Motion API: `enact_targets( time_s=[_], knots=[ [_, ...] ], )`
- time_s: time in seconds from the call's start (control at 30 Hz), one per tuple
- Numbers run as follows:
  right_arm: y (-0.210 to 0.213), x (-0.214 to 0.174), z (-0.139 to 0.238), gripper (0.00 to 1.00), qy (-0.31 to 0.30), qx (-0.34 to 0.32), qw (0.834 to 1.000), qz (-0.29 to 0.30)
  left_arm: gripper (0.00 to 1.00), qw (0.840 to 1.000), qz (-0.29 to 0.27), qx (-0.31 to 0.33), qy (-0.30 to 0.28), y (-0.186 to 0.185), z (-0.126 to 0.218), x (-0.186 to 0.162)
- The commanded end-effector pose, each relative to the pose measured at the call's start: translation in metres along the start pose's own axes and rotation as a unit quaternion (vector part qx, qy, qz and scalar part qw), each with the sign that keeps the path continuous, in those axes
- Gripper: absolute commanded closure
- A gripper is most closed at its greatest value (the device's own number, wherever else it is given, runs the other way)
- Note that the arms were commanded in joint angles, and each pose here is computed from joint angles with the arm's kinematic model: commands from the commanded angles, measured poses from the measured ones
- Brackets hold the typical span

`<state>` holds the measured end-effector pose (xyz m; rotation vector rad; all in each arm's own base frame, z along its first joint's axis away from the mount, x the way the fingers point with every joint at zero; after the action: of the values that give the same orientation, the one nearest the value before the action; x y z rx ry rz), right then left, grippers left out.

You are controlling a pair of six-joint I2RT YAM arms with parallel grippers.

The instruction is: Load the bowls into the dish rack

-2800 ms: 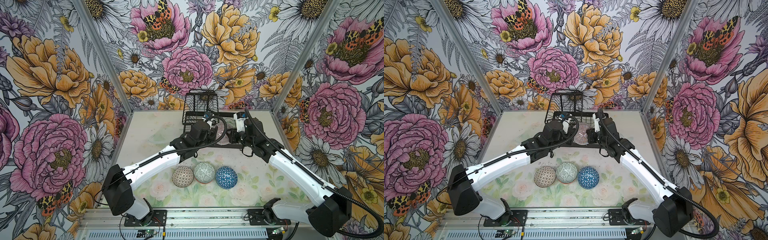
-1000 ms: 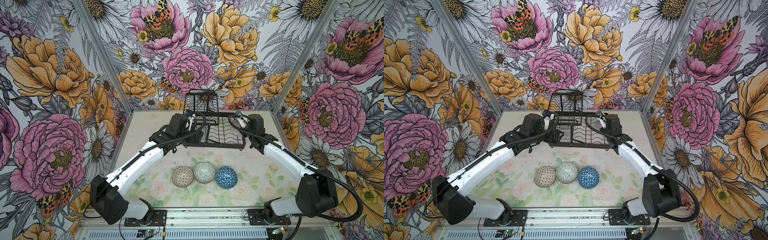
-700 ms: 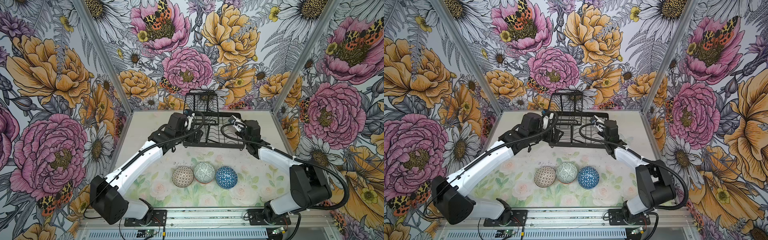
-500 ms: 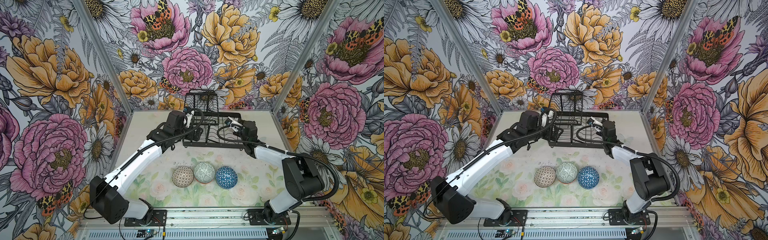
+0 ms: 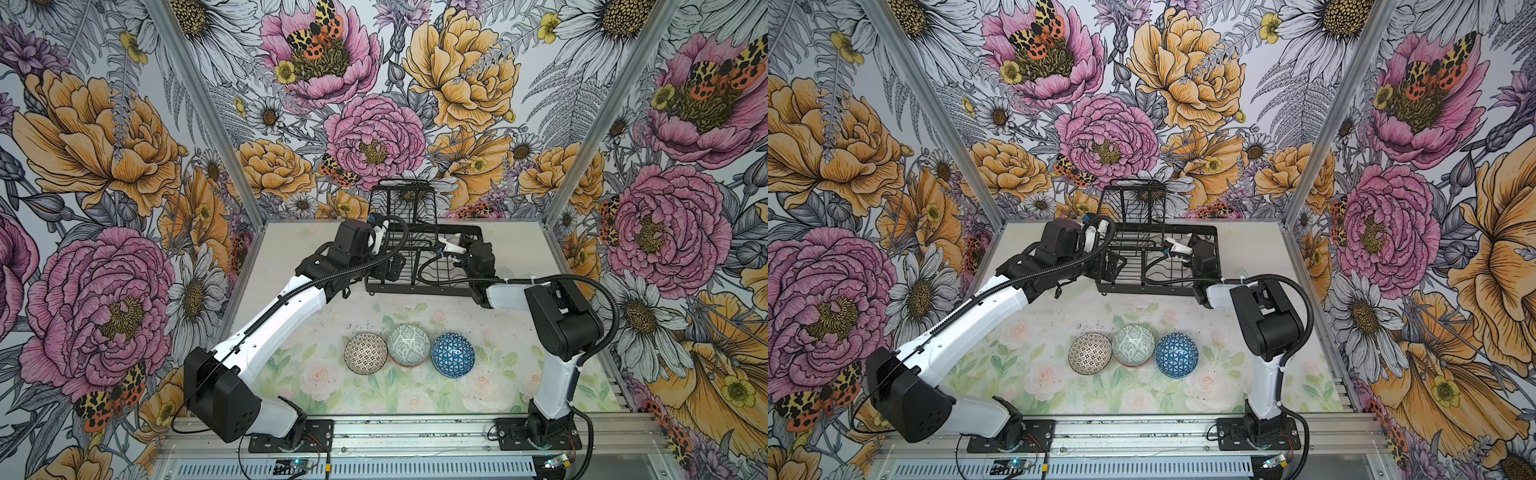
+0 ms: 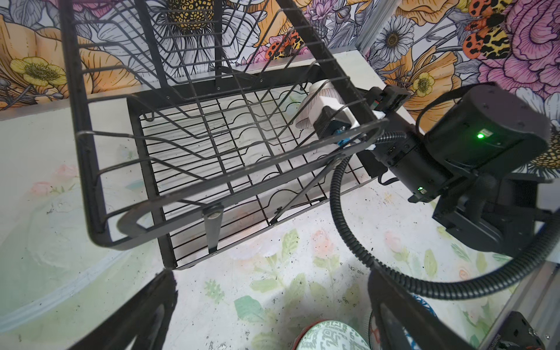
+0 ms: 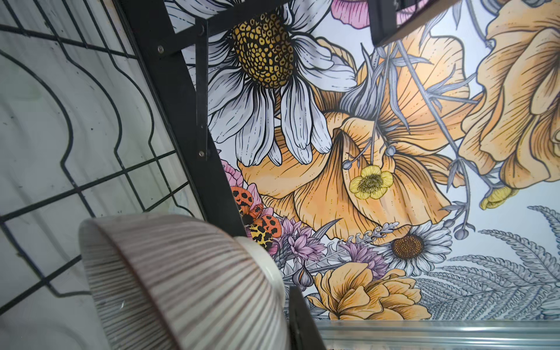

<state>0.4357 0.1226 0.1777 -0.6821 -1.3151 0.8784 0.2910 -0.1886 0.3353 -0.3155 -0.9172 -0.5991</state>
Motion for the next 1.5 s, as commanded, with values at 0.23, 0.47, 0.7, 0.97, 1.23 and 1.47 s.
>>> enact_targets(
  time_s=[0.23,0.47,0.7,0.97,1.23,1.47],
  knots=[
    [-0.011,0.034,-0.036,1.00,-0.085,-0.050,0.995,0.016,0.01,1.000,-0.009,0.002,-0.002,0.003,0.005,0.007],
    [-0.004,0.038,-0.056,1.00,-0.100,-0.033,0.994,0.029,0.01,1.000,-0.010,0.008,0.002,0.004,0.008,0.006],
    [0.009,0.045,-0.071,1.00,-0.117,-0.017,0.993,0.030,0.01,1.000,-0.010,0.009,0.003,0.004,0.008,0.006],
    [0.021,0.051,-0.085,1.00,-0.134,-0.006,0.991,0.028,0.01,1.000,-0.011,0.008,0.006,0.003,0.007,0.005],
    [0.031,0.054,-0.092,1.00,-0.150,0.006,0.989,0.017,0.01,1.000,-0.012,0.006,0.010,0.002,0.004,0.004],
    [0.038,0.058,-0.097,1.00,-0.158,0.008,0.987,0.009,0.01,1.000,-0.015,0.006,0.012,-0.002,0.004,0.003]
  ],
)
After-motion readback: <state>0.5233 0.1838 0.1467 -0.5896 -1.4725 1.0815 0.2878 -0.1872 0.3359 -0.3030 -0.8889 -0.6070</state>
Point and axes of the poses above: each gripper's point midway between its finger pads, its own z axis back along the fingers, its own y axis along the line the jaws close on, x = y × z, the point moved 10 cm from there along z, back along the fingers, and after that the axes turned 15 degrees about -z, right-handed, at the moved point
